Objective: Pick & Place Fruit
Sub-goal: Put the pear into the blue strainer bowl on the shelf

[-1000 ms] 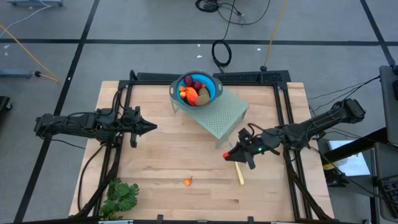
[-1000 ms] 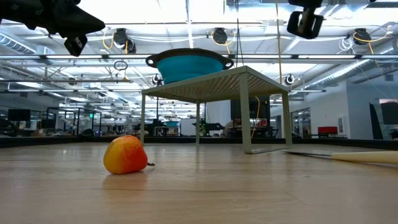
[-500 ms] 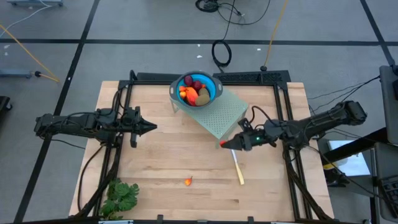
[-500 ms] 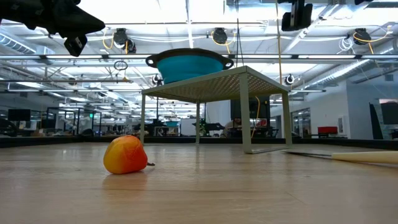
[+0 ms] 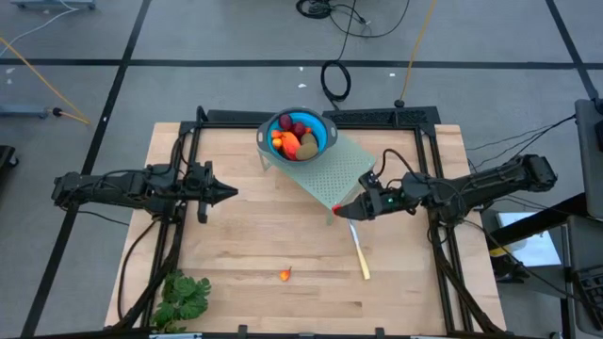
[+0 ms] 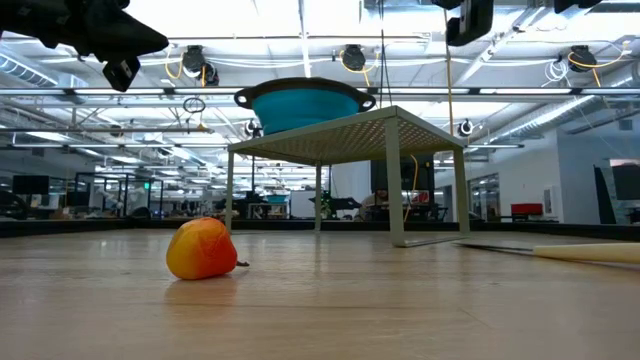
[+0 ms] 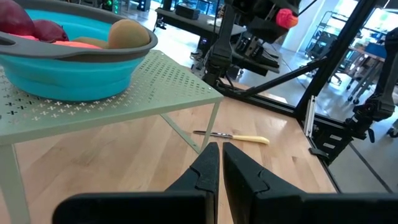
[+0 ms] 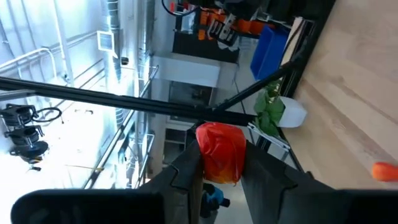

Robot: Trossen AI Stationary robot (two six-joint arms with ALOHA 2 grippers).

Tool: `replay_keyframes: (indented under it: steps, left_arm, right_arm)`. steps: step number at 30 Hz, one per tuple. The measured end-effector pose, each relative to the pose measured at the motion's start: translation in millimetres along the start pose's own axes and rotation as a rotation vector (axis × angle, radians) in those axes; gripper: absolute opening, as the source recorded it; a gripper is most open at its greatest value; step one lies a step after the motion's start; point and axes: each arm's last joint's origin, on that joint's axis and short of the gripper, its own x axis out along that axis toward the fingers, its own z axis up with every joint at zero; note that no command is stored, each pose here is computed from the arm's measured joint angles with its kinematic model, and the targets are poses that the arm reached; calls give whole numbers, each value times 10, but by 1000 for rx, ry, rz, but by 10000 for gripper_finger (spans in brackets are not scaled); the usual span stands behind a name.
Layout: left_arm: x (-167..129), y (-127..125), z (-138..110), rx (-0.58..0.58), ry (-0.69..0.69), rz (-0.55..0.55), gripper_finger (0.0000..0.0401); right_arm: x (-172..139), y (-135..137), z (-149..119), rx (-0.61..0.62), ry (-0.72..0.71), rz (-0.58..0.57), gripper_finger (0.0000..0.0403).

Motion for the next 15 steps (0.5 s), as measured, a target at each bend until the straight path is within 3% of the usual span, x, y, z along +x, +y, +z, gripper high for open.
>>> replay_keyframes:
  steps: [9, 15]
  left_arm:
    - [0, 1, -4, 6, 4, 1, 19]
    - [0, 4, -13, 8, 14, 4, 19]
  right_arm:
    - [1, 9, 3, -10, -2, 10, 84]
    - [-4, 2, 54, -111, -25, 5, 84]
